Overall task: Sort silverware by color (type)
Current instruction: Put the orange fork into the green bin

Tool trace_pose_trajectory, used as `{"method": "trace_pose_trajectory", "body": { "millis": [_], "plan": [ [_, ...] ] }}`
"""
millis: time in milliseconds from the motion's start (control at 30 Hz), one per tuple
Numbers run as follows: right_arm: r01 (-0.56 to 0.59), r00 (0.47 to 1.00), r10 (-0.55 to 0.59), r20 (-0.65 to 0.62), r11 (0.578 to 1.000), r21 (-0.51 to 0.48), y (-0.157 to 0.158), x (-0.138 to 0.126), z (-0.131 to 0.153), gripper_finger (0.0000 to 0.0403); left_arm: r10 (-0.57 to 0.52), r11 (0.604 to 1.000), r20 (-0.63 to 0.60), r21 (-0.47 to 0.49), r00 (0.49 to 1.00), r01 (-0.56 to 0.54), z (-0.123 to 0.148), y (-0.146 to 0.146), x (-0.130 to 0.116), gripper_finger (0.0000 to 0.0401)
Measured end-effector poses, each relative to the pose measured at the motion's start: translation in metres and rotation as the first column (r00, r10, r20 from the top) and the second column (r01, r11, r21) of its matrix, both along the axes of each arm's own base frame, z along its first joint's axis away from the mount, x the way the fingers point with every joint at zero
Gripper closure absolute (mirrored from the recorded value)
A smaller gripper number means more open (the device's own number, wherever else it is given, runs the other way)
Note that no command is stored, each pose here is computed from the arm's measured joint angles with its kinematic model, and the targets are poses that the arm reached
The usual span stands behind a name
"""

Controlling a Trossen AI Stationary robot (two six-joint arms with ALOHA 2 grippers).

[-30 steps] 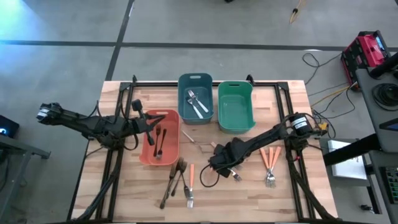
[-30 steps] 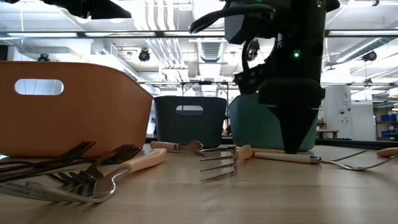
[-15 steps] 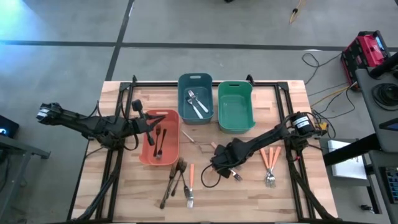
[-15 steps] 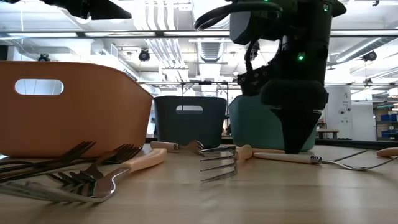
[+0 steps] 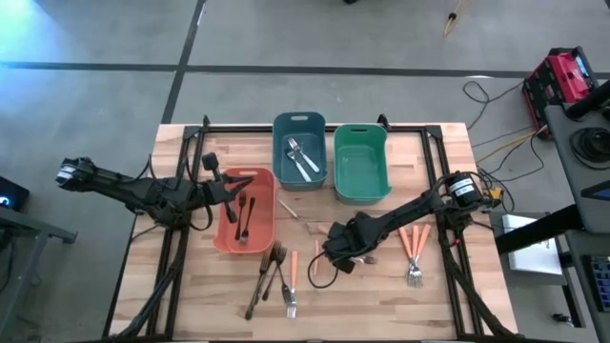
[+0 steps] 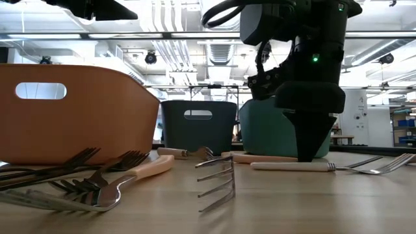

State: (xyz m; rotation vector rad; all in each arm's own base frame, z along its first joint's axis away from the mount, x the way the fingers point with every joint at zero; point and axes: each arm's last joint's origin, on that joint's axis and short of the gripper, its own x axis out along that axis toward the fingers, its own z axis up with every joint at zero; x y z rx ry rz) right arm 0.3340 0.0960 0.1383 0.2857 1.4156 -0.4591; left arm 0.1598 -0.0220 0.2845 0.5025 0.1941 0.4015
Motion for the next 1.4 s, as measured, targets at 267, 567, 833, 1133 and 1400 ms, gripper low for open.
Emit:
{"method": "trace_pose_trajectory", "body": {
  "millis": [267,567,833,1133,1400],
  "plan": [
    [-0.034,0.999,0.034,-0.002,0.999,-0.007,0.000,0.003,0.012,0.0384,0.000,1.000,0.003,-0.001,1.000,0.000,0.000,0.000,0.000,0.0401],
    [-0.110,0.994,0.110,0.005,0.993,0.053,0.002,0.007,0.027,0.0384,0.000,1.000,0.003,-0.001,1.000,0.000,0.000,0.000,0.000,0.0401],
    [-0.168,0.983,0.164,0.079,0.984,0.060,0.001,0.008,0.057,0.0385,0.000,1.000,0.005,-0.008,1.000,0.000,0.000,0.000,0.000,0.0401],
    [-0.207,0.958,0.190,0.215,0.976,0.061,-0.006,-0.001,0.100,0.0385,0.000,1.000,-0.003,-0.006,1.000,0.000,-0.001,0.000,0.001,0.0401],
    [-0.236,0.903,0.213,0.372,0.972,0.015,-0.013,0.002,0.123,0.0385,0.000,1.000,-0.001,-0.006,1.000,0.000,-0.001,-0.001,0.002,0.0401]
  ]
}}
